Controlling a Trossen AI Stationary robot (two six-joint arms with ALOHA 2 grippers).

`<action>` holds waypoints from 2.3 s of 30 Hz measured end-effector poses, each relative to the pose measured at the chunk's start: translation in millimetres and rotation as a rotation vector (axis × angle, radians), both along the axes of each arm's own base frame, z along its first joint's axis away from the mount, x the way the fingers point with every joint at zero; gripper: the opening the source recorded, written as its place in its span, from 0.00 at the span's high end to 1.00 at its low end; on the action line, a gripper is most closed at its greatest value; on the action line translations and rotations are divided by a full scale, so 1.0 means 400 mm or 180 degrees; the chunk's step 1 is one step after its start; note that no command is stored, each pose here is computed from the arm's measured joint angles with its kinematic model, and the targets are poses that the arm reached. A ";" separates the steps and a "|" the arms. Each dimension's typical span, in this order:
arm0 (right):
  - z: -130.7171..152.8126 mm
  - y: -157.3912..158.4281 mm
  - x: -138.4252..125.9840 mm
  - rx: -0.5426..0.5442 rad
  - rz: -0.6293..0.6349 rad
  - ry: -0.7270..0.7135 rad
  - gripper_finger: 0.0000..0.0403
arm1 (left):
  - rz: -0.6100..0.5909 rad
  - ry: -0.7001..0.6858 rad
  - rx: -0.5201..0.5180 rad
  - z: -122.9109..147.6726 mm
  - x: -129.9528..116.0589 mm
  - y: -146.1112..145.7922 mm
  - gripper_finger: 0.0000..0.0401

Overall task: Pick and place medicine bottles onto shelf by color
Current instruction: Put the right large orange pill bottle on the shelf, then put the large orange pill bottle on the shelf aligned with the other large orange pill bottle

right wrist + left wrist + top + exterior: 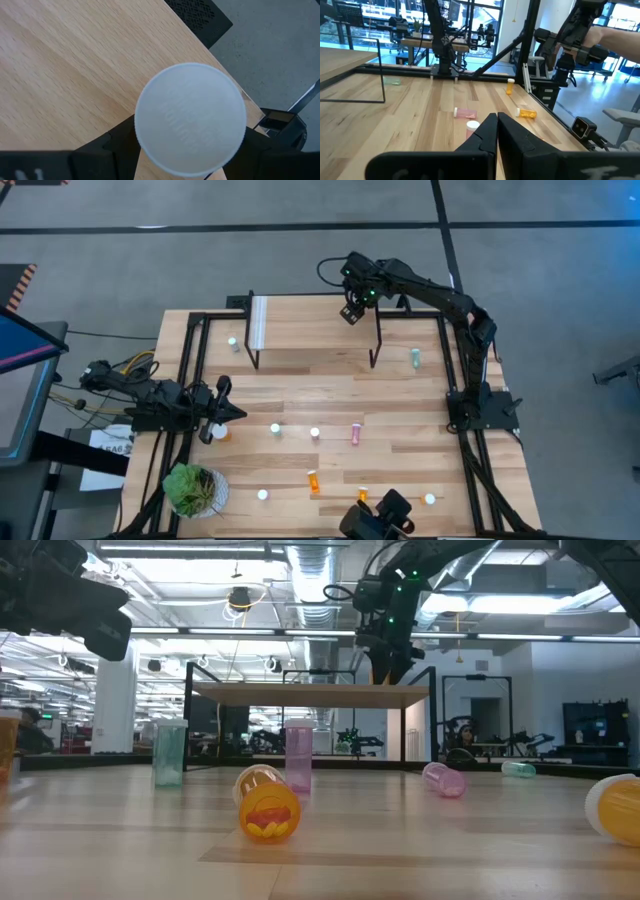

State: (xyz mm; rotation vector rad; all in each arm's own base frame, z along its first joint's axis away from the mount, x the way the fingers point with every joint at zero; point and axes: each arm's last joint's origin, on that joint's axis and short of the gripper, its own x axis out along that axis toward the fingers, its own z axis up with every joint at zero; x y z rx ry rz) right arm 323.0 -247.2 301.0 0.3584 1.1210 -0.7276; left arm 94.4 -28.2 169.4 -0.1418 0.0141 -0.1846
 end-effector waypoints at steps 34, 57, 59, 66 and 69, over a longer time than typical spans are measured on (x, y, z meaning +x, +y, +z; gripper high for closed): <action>0.101 0.012 -0.006 -0.0115 0.0103 -0.0104 0.02 | 0.0001 0.0001 0.0000 0.000 0.000 0.000 1.00; 0.466 0.309 -0.132 -0.0821 0.0870 -0.1149 0.04 | 0.0000 0.0001 0.0000 0.000 0.000 0.000 1.00; 0.480 0.356 -0.133 -0.0857 0.1051 -0.1304 0.04 | 0.0001 0.0001 0.0000 0.000 0.000 0.000 1.00; 0.441 0.499 -0.124 -0.0749 0.1591 -0.1547 0.03 | 0.0001 0.0002 0.0001 0.000 0.000 0.000 1.00; 0.384 0.557 -0.114 -0.0787 0.1737 -0.1556 0.04 | 0.0001 0.0001 0.0000 0.000 0.000 0.000 1.00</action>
